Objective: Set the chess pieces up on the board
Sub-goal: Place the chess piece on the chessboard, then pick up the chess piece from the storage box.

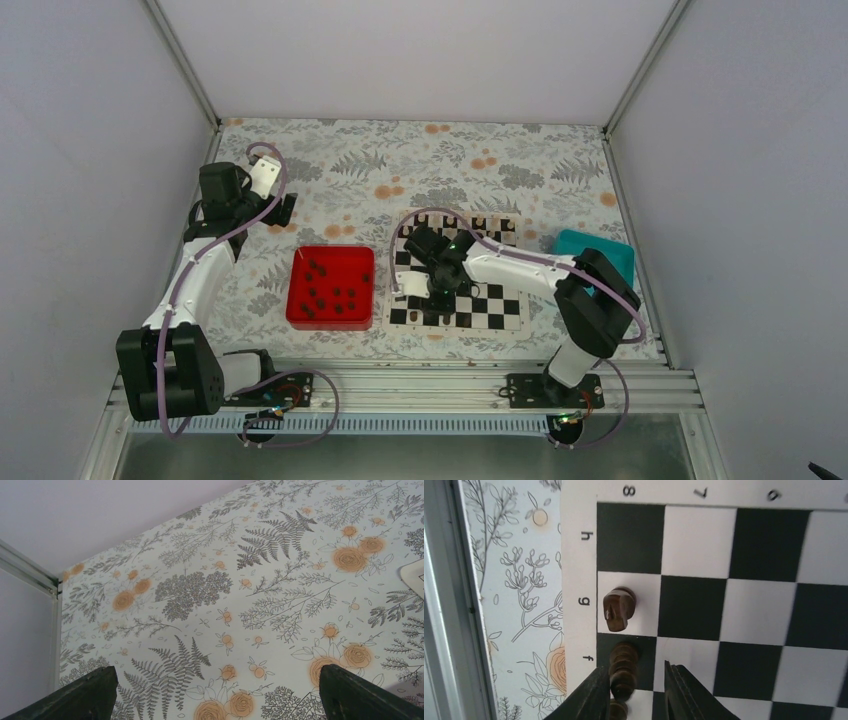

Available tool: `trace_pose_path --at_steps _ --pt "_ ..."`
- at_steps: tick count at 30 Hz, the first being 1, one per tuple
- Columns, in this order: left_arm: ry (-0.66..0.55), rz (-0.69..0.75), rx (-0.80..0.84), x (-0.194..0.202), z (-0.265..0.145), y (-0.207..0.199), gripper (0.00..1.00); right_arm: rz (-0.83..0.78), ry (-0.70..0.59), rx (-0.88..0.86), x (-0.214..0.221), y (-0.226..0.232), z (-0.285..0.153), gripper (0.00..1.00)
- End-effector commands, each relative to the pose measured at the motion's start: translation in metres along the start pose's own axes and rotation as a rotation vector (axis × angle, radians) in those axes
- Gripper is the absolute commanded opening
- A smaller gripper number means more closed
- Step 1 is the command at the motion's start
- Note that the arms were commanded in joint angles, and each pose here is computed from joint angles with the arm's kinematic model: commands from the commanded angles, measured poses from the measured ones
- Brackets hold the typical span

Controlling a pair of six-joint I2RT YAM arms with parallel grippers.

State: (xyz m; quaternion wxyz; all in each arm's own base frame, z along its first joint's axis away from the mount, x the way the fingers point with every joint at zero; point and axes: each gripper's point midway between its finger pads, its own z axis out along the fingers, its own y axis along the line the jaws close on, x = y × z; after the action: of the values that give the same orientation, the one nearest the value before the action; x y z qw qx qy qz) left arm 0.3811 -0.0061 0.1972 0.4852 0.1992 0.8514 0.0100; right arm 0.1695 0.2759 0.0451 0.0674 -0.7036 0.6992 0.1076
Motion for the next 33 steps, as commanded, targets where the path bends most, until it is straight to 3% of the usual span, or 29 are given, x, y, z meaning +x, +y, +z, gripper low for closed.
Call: trace_pose_path --at_steps 1,9,15,22,33 --pt "-0.015 0.007 -0.007 -0.006 -0.001 0.004 1.00 -0.039 -0.069 0.021 -0.022 0.000 -0.029 0.31" --pt "-0.030 0.007 -0.003 -0.010 -0.005 0.003 1.00 -0.061 -0.162 0.033 -0.069 -0.016 -0.059 0.34" --pt "-0.037 0.005 0.005 -0.012 -0.005 0.002 1.00 -0.084 -0.314 0.151 -0.139 -0.055 -0.089 0.34" --pt "-0.040 0.006 0.004 -0.012 -0.006 0.001 1.00 -0.098 -0.307 0.218 -0.191 -0.087 -0.059 0.31" --pt "-0.052 0.003 0.009 -0.015 -0.009 0.000 1.00 -0.081 -0.426 0.231 -0.247 -0.101 -0.027 0.32"
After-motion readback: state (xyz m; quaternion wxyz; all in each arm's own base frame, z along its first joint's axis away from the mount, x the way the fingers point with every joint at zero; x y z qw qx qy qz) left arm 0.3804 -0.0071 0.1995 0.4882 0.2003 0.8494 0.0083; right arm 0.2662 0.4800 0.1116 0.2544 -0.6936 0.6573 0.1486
